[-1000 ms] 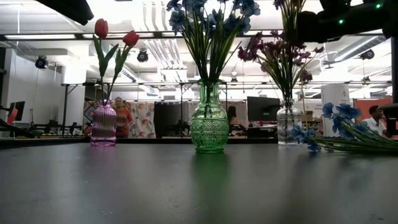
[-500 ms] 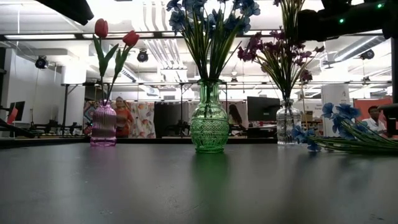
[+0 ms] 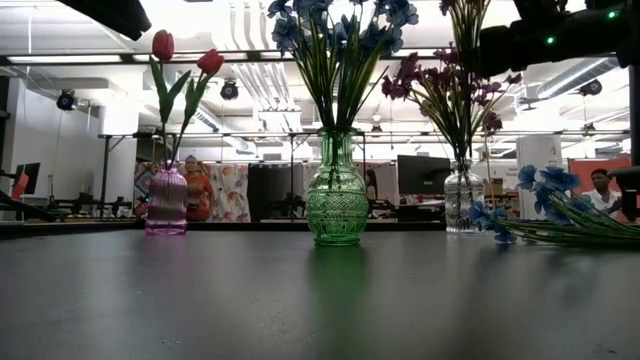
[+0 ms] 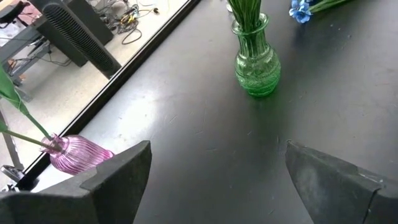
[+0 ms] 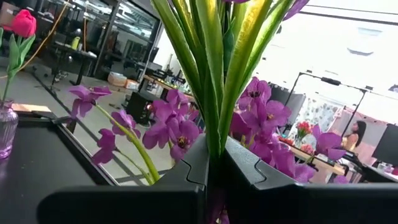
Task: Sort flowers into vase by color
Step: Put the violet flowers into the transparent vase
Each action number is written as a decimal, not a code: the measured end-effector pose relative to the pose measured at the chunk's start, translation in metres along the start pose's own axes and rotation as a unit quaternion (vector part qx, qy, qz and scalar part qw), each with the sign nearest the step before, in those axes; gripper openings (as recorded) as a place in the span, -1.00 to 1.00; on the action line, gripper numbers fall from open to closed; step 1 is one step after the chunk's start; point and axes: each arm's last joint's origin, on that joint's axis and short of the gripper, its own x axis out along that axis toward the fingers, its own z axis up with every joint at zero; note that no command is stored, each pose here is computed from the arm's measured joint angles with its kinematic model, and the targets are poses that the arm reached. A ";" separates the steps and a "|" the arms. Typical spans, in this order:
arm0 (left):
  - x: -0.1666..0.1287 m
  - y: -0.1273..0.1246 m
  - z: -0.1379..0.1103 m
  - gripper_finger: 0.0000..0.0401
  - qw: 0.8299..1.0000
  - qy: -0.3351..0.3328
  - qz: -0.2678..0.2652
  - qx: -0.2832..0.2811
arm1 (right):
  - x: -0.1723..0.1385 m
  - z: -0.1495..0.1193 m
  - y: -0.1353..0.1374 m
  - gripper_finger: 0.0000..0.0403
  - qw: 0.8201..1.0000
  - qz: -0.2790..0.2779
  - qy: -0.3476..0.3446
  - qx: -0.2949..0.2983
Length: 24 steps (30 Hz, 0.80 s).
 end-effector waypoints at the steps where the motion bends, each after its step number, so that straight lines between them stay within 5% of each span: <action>1: 0.000 0.000 0.000 0.73 1.000 0.000 0.000 0.000 | 0.000 0.001 0.000 -0.91 1.000 -0.002 -0.003 0.001; 24: 0.000 -0.001 0.000 0.73 1.000 -0.001 -0.002 -0.003 | 0.008 -0.005 -0.012 -0.91 0.995 -0.049 -0.004 0.087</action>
